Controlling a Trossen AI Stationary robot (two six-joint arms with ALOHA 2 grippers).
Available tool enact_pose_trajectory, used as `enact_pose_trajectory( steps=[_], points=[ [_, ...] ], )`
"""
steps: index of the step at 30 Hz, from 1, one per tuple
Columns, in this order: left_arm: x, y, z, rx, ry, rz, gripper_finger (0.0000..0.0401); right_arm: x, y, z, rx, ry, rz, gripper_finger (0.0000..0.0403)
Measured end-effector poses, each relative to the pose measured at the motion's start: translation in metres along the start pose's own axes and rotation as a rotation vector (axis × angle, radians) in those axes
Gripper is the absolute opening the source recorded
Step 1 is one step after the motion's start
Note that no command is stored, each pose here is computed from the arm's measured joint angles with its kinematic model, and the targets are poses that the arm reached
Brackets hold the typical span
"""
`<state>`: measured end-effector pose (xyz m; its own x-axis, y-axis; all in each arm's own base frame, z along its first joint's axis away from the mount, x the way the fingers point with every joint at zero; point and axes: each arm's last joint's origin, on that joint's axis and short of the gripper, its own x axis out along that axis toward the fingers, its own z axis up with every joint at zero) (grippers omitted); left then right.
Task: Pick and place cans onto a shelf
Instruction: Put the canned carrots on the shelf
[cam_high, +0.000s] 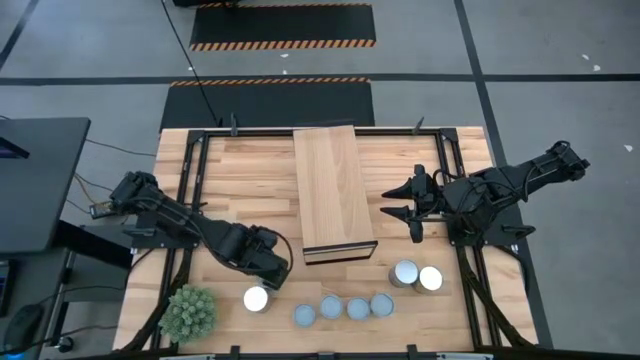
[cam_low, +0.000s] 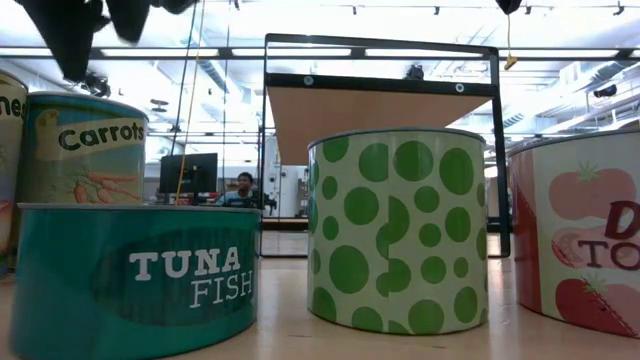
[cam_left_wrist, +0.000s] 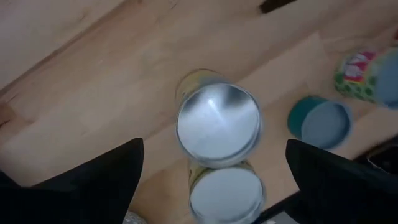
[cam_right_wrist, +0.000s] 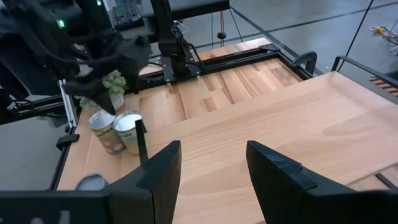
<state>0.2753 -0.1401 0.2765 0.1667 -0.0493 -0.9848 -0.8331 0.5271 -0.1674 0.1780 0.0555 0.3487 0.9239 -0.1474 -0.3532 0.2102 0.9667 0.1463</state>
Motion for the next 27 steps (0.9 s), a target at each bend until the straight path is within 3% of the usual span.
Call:
enact_pose_trajectory(
  steps=[15,27],
  points=[
    [0.033,-0.017,-0.005,0.021,-0.012,0.042,0.0396,0.000,0.000,0.000,0.000,0.000,0.000,0.0190],
    [0.037,-0.017,-0.009,0.029,-0.010,0.065,0.0396,0.000,0.000,0.000,-0.002,-0.002,0.001,0.0190]
  ],
)
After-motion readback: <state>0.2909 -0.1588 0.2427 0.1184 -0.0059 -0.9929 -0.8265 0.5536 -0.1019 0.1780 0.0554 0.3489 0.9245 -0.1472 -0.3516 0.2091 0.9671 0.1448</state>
